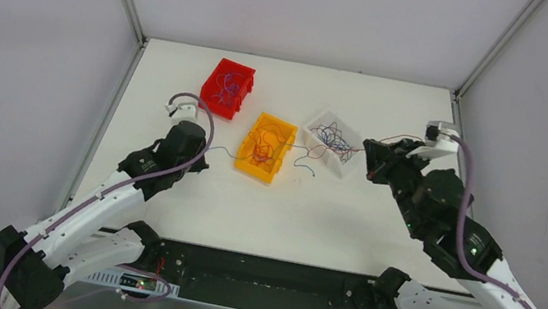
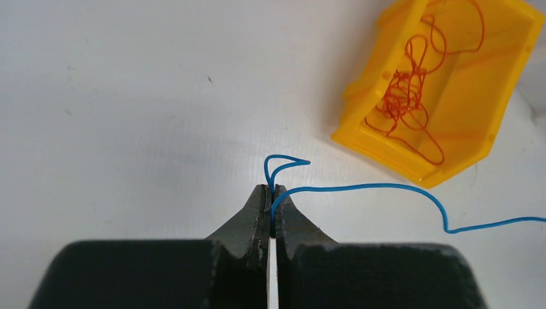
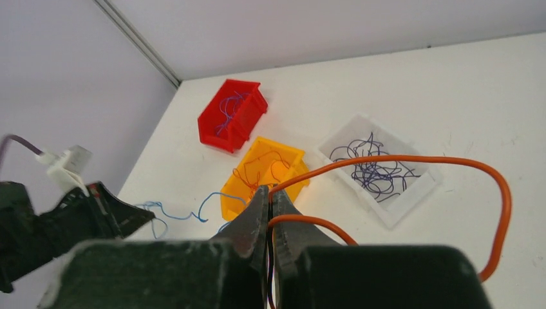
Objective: Untangle the cables
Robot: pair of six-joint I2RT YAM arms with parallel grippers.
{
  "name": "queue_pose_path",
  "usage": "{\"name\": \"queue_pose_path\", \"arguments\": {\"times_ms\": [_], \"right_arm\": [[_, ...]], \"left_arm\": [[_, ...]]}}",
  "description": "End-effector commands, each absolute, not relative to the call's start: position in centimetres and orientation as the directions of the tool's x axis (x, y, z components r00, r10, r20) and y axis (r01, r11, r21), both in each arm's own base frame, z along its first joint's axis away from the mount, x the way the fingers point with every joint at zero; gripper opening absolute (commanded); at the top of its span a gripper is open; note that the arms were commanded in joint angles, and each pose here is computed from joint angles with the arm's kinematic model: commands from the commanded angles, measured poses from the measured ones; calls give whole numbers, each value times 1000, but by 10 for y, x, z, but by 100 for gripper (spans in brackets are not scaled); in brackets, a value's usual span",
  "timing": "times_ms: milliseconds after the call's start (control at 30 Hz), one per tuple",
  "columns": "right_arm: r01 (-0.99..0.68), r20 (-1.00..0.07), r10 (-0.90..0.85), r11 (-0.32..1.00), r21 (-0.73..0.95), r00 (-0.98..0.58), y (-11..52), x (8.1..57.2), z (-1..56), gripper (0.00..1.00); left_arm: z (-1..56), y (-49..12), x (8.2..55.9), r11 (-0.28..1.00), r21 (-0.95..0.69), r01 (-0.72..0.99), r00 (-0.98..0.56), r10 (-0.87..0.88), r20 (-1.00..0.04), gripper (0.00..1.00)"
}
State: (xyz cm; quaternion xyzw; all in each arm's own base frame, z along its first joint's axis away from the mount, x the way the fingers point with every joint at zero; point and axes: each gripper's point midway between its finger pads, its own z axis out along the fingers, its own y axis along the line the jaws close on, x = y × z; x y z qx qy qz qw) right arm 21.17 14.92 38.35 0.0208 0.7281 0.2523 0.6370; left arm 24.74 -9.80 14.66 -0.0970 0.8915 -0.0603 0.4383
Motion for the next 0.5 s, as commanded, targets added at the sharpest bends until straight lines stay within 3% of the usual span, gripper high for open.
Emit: {"name": "queue_pose_path", "arguments": {"times_ms": [0, 167, 333, 467], "right_arm": [[-308, -916, 328, 868, 389, -231, 176, 225, 366, 0], [-218, -922, 312, 907, 361, -229, 171, 246, 362, 0], [2, -907, 399, 915, 402, -132, 113, 256, 360, 0], [123, -903, 423, 903, 412, -78, 77, 256, 351, 0]], "left_arm": [[183, -63, 256, 961, -121, -249, -527, -239, -816, 0], [203, -23, 249, 876, -189, -444, -410, -386, -826, 0], [199, 33, 224, 666, -339, -665, -182, -584, -791, 0], [183, 59, 202, 532, -351, -770, -88, -634, -768, 0]]}}
